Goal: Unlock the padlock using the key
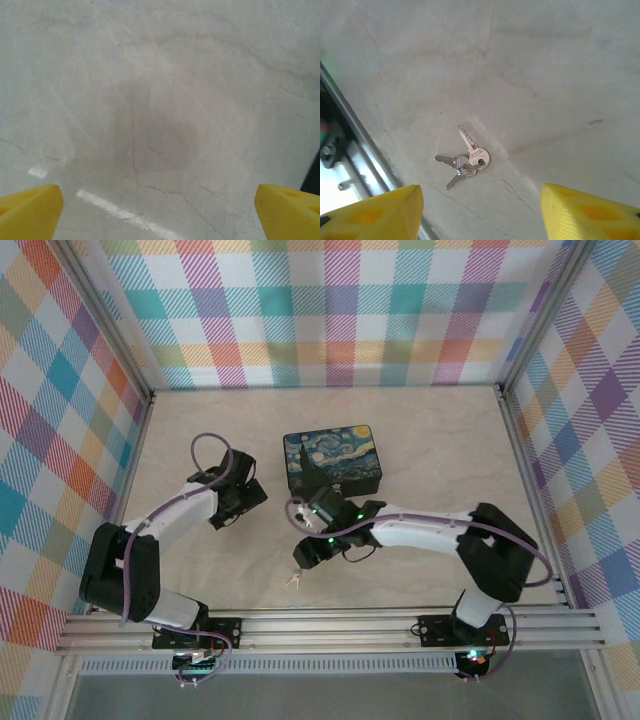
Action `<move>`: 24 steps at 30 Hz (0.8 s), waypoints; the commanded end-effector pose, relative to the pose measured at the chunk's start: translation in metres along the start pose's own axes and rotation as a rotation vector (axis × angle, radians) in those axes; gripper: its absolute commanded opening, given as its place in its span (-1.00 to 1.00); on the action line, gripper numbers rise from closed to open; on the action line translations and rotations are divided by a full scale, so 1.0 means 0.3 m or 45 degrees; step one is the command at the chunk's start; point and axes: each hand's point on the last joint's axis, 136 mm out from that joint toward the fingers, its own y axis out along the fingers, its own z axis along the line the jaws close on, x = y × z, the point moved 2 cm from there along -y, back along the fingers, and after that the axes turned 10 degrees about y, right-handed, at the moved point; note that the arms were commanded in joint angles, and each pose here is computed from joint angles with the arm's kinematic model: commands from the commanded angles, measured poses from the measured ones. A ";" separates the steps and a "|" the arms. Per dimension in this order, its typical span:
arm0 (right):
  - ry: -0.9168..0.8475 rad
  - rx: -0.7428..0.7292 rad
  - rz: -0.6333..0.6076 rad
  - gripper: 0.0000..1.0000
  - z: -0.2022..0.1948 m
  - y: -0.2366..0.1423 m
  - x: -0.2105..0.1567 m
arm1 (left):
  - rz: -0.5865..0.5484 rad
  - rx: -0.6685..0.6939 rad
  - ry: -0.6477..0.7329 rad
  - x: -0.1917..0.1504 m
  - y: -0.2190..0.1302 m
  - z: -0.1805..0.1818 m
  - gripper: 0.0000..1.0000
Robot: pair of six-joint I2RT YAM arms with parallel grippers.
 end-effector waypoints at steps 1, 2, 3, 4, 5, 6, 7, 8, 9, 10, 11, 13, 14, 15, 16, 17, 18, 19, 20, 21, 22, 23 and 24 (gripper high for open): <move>0.022 -0.075 0.030 0.27 0.012 0.067 -0.001 | -0.011 -0.013 -0.060 -0.001 -0.026 0.023 0.96; 0.027 -0.103 0.055 0.27 0.004 0.088 -0.011 | -0.013 -0.013 -0.064 0.001 -0.029 0.027 0.96; 0.034 -0.120 0.068 0.26 0.000 0.106 -0.016 | -0.016 -0.017 -0.065 0.004 -0.034 0.027 0.96; 0.042 -0.128 0.080 0.26 -0.004 0.119 -0.020 | -0.017 -0.021 -0.064 0.007 -0.038 0.027 0.96; 0.047 -0.134 0.095 0.26 -0.003 0.134 -0.027 | -0.021 -0.024 -0.063 0.011 -0.044 0.027 0.96; 0.048 -0.143 0.107 0.25 -0.003 0.145 -0.032 | -0.026 -0.028 -0.060 0.015 -0.048 0.026 0.96; 0.049 -0.158 0.114 0.25 -0.004 0.151 -0.035 | -0.028 -0.026 -0.060 0.017 -0.050 0.028 0.97; 0.049 -0.179 0.124 0.22 -0.006 0.161 -0.042 | -0.034 -0.027 -0.059 0.022 -0.054 0.028 0.96; 0.051 -0.203 0.135 0.21 -0.011 0.167 -0.049 | -0.037 -0.026 -0.059 0.024 -0.056 0.029 0.97; 0.053 -0.221 0.143 0.20 -0.014 0.171 -0.056 | -0.039 -0.027 -0.060 0.027 -0.059 0.028 0.97; 0.057 -0.235 0.153 0.19 -0.015 0.177 -0.065 | -0.040 -0.027 -0.061 0.028 -0.059 0.029 0.97; 0.068 -0.234 0.167 0.19 -0.012 0.185 -0.082 | -0.040 -0.028 -0.061 0.030 -0.060 0.030 0.97; 0.071 -0.228 0.173 0.18 -0.006 0.188 -0.091 | -0.042 -0.029 -0.063 0.032 -0.060 0.031 0.97; 0.070 -0.227 0.177 0.18 0.001 0.187 -0.098 | -0.041 -0.027 -0.061 0.034 -0.059 0.031 0.97; 0.066 -0.234 0.178 0.17 0.005 0.185 -0.102 | -0.040 -0.023 -0.062 0.037 -0.058 0.033 0.97; 0.061 -0.249 0.179 0.15 0.008 0.180 -0.106 | -0.038 -0.018 -0.059 0.037 -0.056 0.034 0.97; 0.056 -0.271 0.179 0.12 0.010 0.173 -0.108 | -0.042 -0.022 -0.063 0.042 -0.058 0.033 0.97; 0.049 -0.293 0.180 0.10 0.009 0.167 -0.111 | -0.038 -0.023 -0.063 0.044 -0.056 0.032 0.97; 0.040 -0.312 0.178 0.08 0.012 0.159 -0.112 | -0.039 -0.024 -0.066 0.048 -0.057 0.032 0.97; 0.029 -0.331 0.177 0.06 0.015 0.152 -0.116 | -0.040 -0.024 -0.068 0.051 -0.057 0.032 0.97; 0.023 -0.348 0.178 0.04 0.015 0.148 -0.118 | -0.041 -0.025 -0.069 0.055 -0.059 0.031 0.97; 0.019 -0.369 0.178 0.00 0.017 0.143 -0.118 | -0.044 -0.024 -0.071 0.060 -0.059 0.033 0.97; 0.010 -0.399 0.185 -0.03 0.014 0.139 -0.121 | -0.049 -0.026 -0.076 0.066 -0.063 0.033 0.97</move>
